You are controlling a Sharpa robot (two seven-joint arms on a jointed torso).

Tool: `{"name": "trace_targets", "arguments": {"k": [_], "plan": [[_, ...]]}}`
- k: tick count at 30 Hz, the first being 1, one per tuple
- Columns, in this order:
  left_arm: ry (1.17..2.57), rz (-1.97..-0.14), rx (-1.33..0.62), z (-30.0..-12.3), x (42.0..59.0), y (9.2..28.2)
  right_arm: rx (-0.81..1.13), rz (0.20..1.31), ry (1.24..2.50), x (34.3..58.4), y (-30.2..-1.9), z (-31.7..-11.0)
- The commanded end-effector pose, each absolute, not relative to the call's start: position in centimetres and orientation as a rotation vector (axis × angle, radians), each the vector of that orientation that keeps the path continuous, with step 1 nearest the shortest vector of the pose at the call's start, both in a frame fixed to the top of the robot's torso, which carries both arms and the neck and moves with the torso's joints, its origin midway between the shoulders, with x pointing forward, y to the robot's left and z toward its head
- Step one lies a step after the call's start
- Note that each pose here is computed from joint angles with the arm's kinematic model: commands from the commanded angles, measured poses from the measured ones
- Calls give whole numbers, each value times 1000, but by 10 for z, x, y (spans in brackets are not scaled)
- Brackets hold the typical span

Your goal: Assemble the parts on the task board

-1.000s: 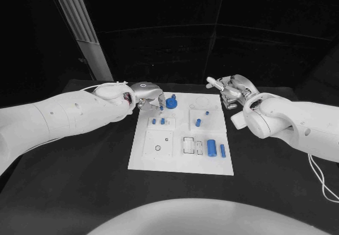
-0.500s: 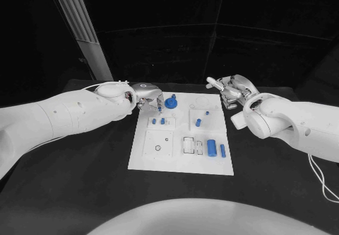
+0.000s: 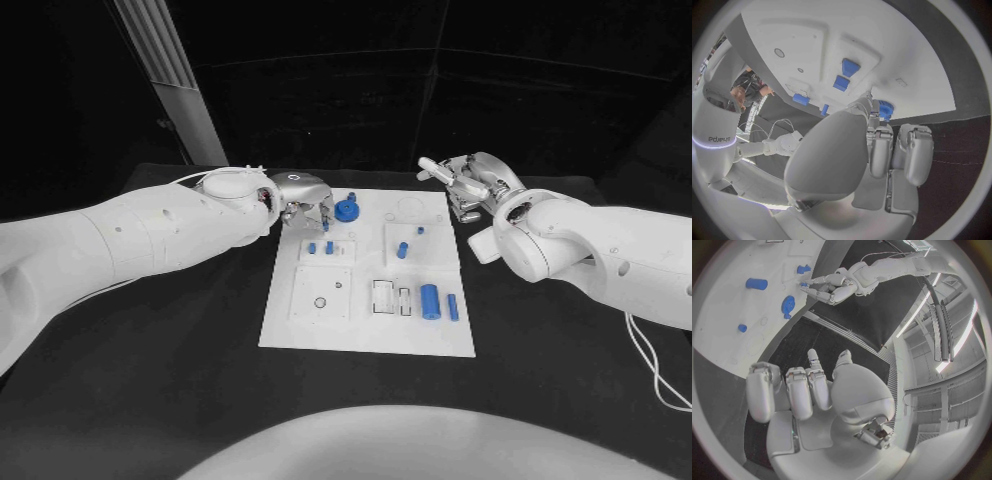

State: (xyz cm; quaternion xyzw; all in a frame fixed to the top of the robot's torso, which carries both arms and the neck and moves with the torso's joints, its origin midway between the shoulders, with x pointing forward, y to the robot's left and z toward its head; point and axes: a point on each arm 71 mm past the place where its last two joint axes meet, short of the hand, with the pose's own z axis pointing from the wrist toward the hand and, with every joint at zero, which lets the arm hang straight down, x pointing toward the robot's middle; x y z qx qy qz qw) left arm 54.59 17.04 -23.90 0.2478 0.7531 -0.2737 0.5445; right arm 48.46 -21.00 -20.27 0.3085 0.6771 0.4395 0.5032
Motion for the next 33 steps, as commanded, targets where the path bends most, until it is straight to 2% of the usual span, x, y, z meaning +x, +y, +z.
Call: {"name": "trace_targets", "arguments": {"k": [1, 33], "plan": [[1813, -647, 586, -240, 546, 170, 736, 1070, 1636, 484, -209, -201], [1895, -621, 584, -248, 547, 168, 735, 1073, 1638, 484, -208, -201]]}}
